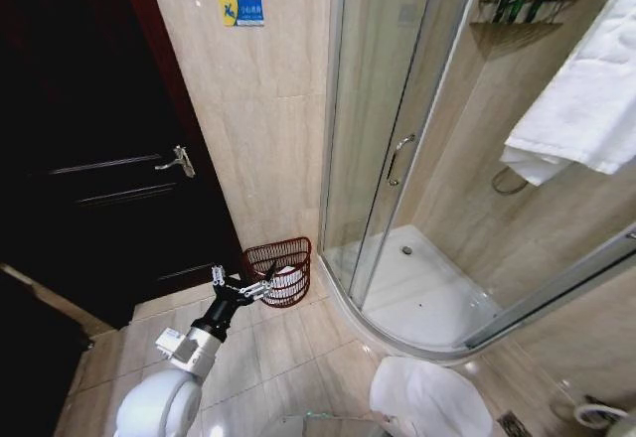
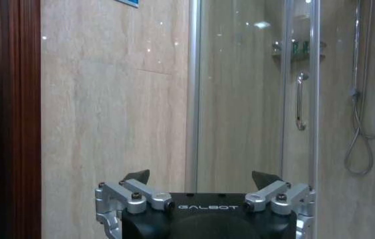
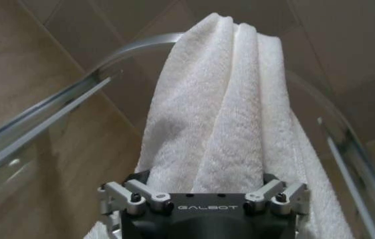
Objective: Discard the used towel into the hamper.
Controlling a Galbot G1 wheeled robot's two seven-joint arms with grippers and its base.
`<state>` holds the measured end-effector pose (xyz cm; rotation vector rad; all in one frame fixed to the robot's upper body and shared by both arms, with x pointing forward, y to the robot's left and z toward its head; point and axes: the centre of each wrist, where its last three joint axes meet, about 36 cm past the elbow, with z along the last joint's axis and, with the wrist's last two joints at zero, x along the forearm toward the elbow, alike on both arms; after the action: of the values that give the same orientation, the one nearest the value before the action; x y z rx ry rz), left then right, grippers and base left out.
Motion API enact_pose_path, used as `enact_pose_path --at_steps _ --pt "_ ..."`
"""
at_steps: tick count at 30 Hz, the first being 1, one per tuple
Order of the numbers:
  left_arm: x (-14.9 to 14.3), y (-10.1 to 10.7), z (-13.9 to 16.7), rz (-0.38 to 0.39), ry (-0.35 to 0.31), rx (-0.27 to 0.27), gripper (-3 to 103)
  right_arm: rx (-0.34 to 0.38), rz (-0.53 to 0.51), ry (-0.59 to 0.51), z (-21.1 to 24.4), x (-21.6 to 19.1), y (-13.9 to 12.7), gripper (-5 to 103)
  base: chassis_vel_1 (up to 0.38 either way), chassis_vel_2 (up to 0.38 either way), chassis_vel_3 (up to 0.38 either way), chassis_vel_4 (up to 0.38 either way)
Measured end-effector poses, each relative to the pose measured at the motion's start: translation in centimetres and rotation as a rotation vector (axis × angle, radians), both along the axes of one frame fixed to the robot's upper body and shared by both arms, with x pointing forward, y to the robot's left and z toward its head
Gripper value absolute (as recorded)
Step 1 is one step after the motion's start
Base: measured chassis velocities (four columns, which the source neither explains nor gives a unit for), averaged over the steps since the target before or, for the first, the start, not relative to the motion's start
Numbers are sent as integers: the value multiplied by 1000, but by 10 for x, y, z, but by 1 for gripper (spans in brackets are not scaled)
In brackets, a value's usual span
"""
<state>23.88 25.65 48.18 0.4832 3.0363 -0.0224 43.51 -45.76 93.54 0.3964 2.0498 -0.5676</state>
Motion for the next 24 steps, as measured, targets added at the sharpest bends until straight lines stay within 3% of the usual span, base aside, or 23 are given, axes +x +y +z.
enact_pose_path --at_steps 4,6,8,14,16,17,18,24 --pt "0 0 0 0 0 0 100 -7 -1 0 0 -1 -4 92 0 0 0 0" --pt "0 0 0 0 0 0 100 -2 17 -2 0 -3 -7 75 0 0 0 0" --pt "0 0 0 0 0 0 100 -3 30 -7 0 -4 -8 75 0 0 0 0" --pt "0 0 0 0 0 0 100 -25 63 -2 -9 -9 -16 48 0 0 0 0" --pt "0 0 0 0 0 0 100 -24 69 -1 -9 -10 -17 48 0 0 0 0" --pt "0 0 0 0 0 0 100 -24 74 0 -10 -12 -17 37 0 0 0 0" --pt "0 0 0 0 0 0 100 -26 76 0 -10 -14 -18 37 0 0 0 0" --pt "0 0 0 0 0 0 100 -24 96 -4 -9 -17 -18 12 0 0 0 0"
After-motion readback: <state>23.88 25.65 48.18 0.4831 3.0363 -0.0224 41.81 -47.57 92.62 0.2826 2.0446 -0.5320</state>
